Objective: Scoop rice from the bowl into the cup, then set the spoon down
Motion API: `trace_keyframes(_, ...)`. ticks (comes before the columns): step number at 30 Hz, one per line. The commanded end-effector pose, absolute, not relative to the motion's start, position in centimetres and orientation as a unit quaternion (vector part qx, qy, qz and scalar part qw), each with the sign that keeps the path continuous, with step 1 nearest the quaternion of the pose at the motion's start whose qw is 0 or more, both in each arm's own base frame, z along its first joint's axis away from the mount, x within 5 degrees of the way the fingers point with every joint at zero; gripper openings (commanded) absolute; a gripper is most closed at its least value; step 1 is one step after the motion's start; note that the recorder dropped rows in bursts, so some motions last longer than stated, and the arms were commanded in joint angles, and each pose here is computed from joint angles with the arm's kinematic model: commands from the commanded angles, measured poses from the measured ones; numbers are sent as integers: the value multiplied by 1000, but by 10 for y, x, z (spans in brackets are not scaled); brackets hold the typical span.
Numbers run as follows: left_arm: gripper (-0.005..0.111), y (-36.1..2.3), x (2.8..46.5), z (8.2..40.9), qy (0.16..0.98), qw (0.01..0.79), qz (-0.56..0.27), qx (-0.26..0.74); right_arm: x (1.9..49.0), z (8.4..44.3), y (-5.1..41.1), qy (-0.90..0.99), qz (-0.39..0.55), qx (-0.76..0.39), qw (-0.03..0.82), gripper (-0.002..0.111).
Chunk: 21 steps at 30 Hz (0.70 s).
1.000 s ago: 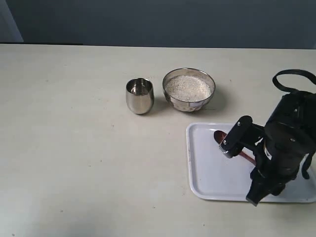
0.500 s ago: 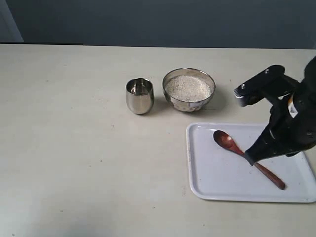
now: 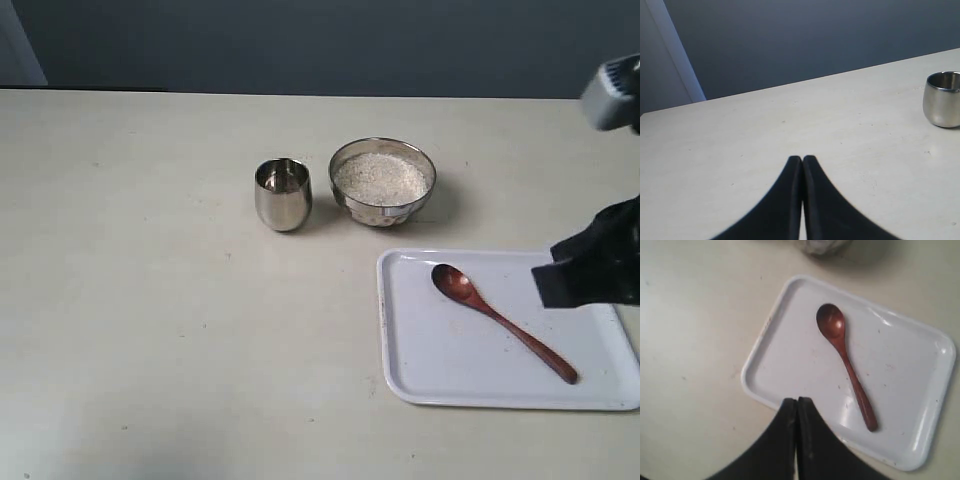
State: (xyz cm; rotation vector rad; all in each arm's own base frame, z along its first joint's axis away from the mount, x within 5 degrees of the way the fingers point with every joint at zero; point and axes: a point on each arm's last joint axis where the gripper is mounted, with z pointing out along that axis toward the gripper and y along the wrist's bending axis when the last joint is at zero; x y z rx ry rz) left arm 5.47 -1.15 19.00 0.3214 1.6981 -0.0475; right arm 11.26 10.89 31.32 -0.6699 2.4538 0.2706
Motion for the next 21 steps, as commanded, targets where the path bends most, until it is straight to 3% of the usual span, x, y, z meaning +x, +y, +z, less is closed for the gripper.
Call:
trace_keyframes(1,0,-12,54,192,745,651,-24,140,100,334,98,899,167,-209,346,-1)
trace_keyframes(10,0,-12,54,192,745,651,-24,140,85,334,99,911,230,-181,292,-1)
trace_keyframes(13,0,-12,54,192,745,651,-24,140,89,339,103,894,251,-179,325,-1)
trace_keyframes(21,0,-12,54,192,745,651,-24,140,105,352,98,826,200,-230,474,-1)
